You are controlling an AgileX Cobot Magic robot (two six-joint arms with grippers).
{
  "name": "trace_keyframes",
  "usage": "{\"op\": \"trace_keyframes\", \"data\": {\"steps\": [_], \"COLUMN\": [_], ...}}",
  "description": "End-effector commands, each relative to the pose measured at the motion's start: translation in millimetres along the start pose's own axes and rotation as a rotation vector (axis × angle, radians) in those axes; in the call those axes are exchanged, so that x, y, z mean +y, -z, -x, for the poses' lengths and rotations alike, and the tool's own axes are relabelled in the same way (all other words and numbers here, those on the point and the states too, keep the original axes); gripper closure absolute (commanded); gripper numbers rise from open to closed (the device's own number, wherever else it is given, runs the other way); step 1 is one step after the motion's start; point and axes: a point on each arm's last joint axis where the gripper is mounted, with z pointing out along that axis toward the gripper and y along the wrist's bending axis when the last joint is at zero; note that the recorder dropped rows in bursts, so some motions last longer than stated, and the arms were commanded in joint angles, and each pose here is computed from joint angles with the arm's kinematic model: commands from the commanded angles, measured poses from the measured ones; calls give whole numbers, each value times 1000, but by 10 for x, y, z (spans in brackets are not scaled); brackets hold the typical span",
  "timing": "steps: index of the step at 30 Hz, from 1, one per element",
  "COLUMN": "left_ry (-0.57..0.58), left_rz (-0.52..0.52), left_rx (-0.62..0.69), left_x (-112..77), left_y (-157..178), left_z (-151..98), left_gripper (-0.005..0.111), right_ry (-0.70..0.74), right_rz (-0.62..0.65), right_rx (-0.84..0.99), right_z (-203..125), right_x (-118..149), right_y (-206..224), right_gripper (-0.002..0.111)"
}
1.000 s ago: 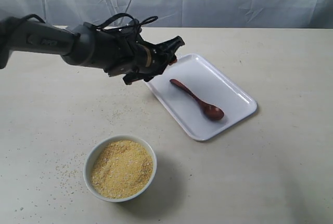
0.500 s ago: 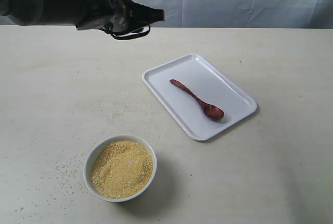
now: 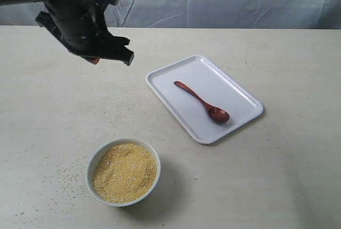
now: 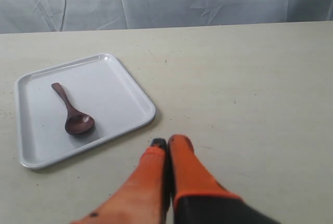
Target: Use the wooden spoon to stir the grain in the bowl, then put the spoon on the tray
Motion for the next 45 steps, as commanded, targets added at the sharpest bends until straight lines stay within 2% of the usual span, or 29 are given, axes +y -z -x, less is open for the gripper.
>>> {"op": "trace_keyframes", "data": {"steps": [1, 5, 8, 14, 20, 26, 32, 40, 45], "left_ry": [98, 153, 200, 291, 312, 286, 254, 225, 223], "left_rz": [-124, -213, -237, -234, -268, -396, -410, -390, -388], "left_rx": [86, 106, 91, -65, -146, -258, -385, -599, -651], "left_x": [163, 360, 494, 647, 607, 482, 473, 509, 513], "left_y": [75, 180, 288, 481, 650, 856, 1149, 1482, 1550], "left_z": [-221, -429, -625, -1010, -1429, -1834, -2229, -2525, -2595], "left_gripper": [107, 107, 107, 107, 107, 107, 107, 107, 107], "right_ry": [-1, -1, -1, -1, -3, -3, -3, -2, -2], "right_rz": [-5, -5, -5, -5, -5, -5, -5, -5, -5], "right_rx": [-10, -10, -10, -10, -12, -12, -12, -10, -10], "right_z": [-4, -4, -4, -4, -2, -2, -2, -4, -4], "right_x": [-3, -3, -3, -3, -3, -3, -3, -3, -3], "right_y": [-1, -1, -1, -1, 0, 0, 0, -1, -1], "right_gripper": [105, 105, 105, 105, 105, 105, 105, 105, 105]}}
